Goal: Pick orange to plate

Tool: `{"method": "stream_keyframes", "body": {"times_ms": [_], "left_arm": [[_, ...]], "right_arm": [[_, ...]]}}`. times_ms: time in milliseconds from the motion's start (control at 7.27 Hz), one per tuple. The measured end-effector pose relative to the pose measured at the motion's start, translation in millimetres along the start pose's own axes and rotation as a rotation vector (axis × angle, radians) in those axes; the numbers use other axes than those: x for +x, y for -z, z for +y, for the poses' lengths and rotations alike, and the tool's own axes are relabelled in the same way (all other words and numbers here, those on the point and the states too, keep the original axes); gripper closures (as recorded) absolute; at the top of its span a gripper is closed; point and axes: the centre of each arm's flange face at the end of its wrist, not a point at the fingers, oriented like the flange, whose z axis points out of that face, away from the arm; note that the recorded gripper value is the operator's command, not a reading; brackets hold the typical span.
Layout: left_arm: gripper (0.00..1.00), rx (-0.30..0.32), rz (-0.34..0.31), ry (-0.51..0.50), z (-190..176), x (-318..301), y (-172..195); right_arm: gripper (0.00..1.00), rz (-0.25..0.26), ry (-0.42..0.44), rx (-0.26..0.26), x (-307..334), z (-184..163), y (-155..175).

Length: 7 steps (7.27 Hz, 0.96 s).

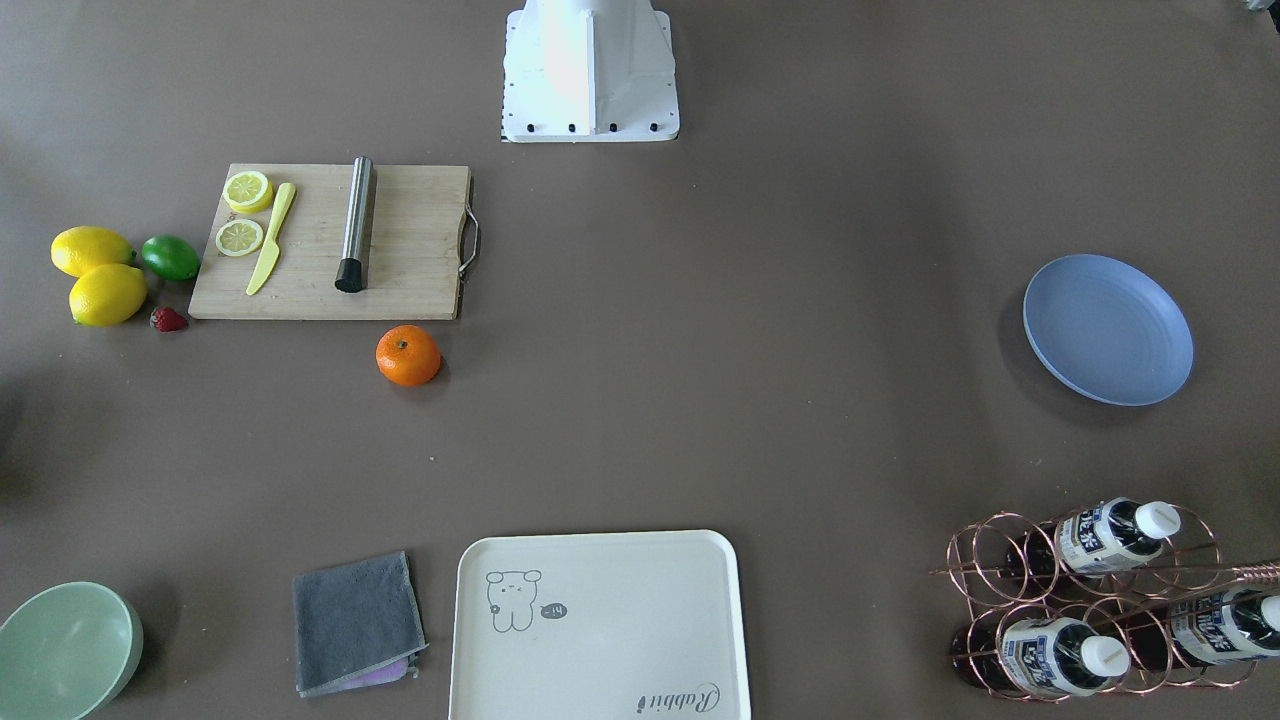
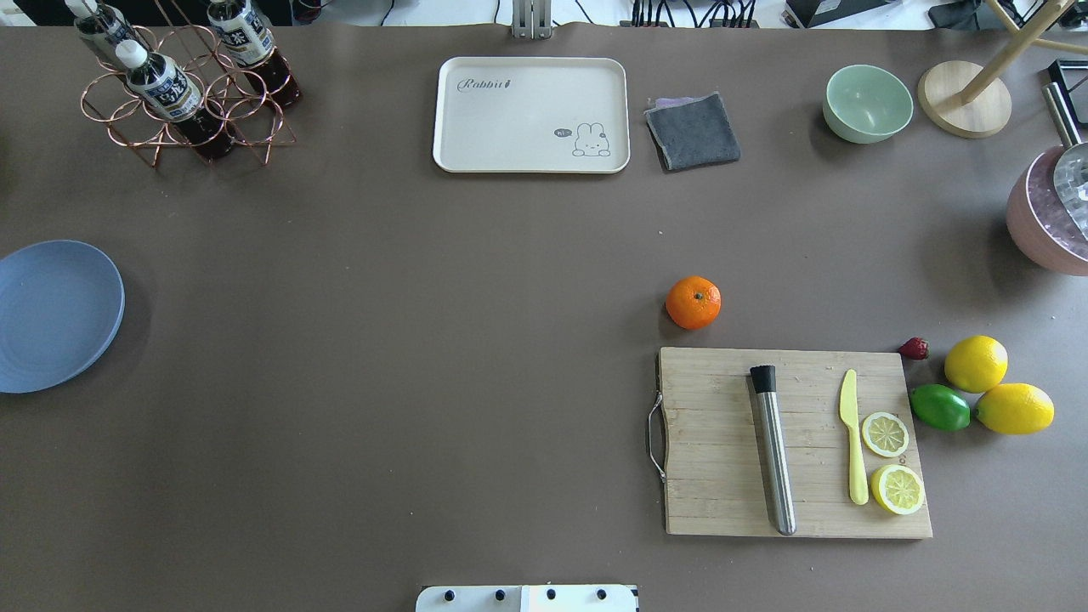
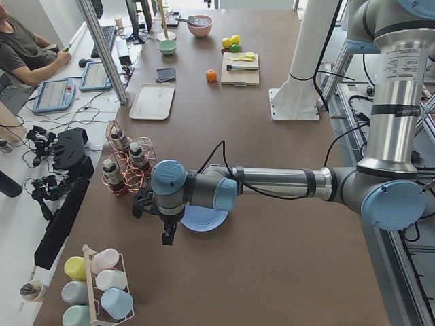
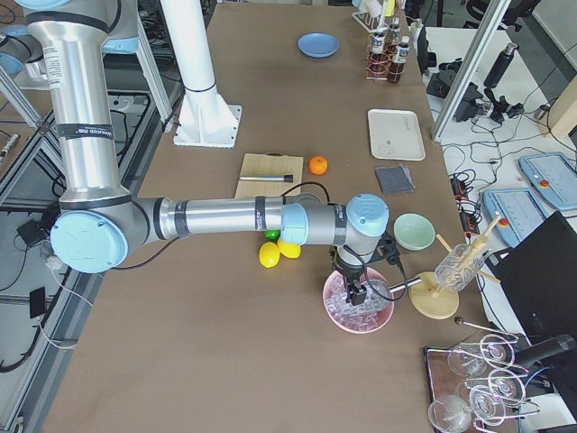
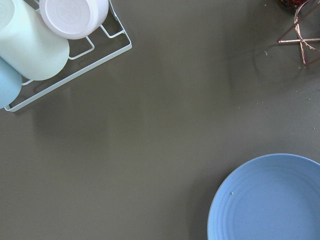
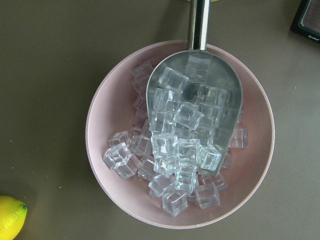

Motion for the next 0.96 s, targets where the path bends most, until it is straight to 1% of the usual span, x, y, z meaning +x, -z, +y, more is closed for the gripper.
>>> {"method": "stream_keyframes", "body": {"times_ms": [550, 963], "left_arm": [[0.02, 0.007, 0.001, -0.010, 1, 5, 3], [0.02, -0.005, 0.007, -0.022, 0, 16, -3]], "right_arm": [[0.00, -0.002, -0.008, -0.004, 2, 6, -2], [0.00, -0.003, -0.015, -0.010, 4, 6, -5]]}}
